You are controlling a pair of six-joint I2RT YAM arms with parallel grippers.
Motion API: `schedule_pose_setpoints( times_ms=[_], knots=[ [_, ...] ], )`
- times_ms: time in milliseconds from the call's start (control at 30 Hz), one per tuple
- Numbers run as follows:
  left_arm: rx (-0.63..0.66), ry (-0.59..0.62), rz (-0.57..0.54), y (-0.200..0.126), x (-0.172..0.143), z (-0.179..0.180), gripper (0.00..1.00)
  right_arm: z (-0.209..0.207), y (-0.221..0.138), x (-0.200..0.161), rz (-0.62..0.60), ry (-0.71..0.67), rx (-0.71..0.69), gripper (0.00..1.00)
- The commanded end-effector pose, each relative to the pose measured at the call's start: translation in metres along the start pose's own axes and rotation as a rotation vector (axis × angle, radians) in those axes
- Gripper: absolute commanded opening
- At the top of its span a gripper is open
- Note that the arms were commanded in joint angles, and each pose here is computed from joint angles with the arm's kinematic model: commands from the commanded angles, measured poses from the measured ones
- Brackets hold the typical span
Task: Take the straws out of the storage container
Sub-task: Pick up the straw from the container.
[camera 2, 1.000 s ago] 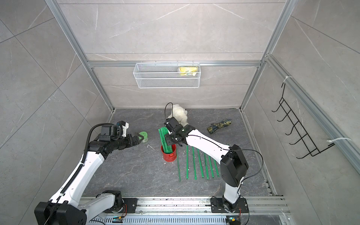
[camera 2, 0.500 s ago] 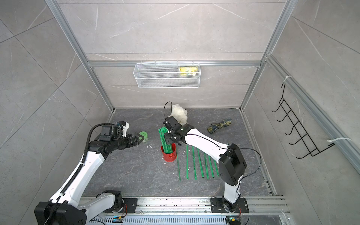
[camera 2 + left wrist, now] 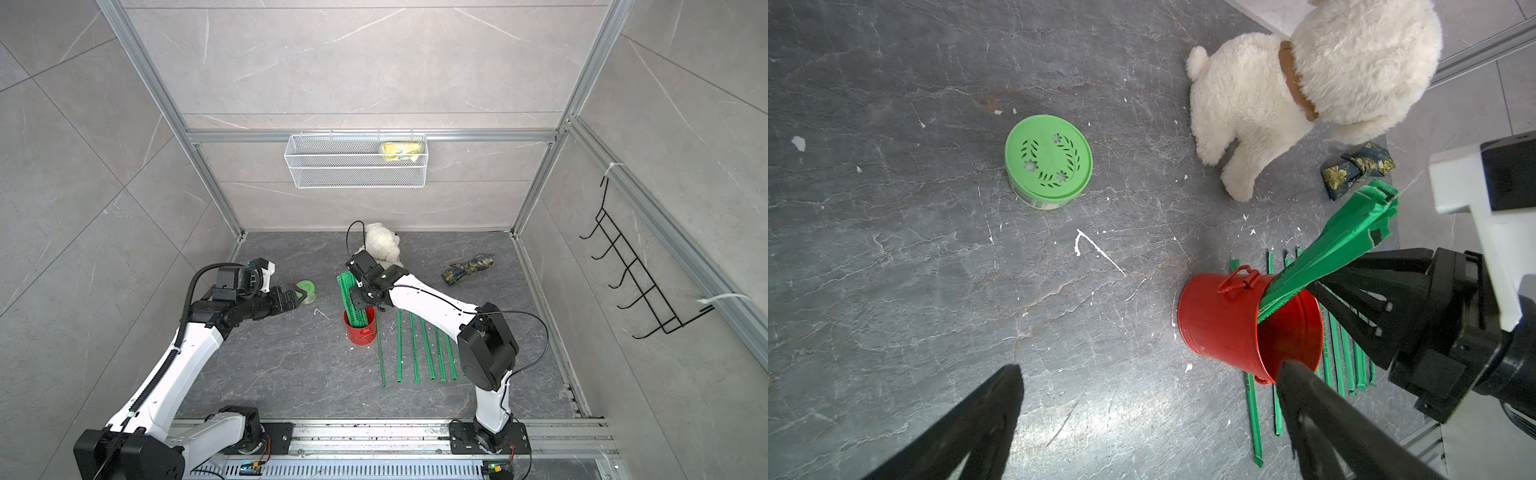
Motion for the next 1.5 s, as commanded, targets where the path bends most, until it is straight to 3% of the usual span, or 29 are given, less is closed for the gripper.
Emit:
schedule_pose_setpoints(
  times_ms=[0, 467, 833, 1467],
  knots=[
    [-0.011, 0.04, -0.007, -0.003, 0.003, -0.006, 1.0, -0.005, -0.001, 0.006, 0.001, 0.007, -0.017, 0.23],
    [-0.009, 0.044, -0.004, -0.003, 0.002, -0.006, 1.0, -0.004, 0.003, 0.01, -0.012, 0.012, -0.001, 0.22],
    [-0.008, 0.045, -0.003, -0.003, 0.002, -0.007, 1.0, -0.008, 0.0, 0.007, -0.009, 0.014, -0.017, 0.12],
    [-0.012, 0.043, -0.002, -0.004, 0.002, -0.008, 1.0, -0.025, -0.068, 0.011, -0.08, 0.024, -0.091, 0.11]
  ],
)
Point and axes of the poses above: each gripper's point midway between its finger pads, its own y axis out along the fingers, its own z axis along the line the jaws close on, x = y × z, the point moved 1 cm from there along -y, back along the fingers, and after that the axes turned 14 degrees about -y, right-handed, at the moved point
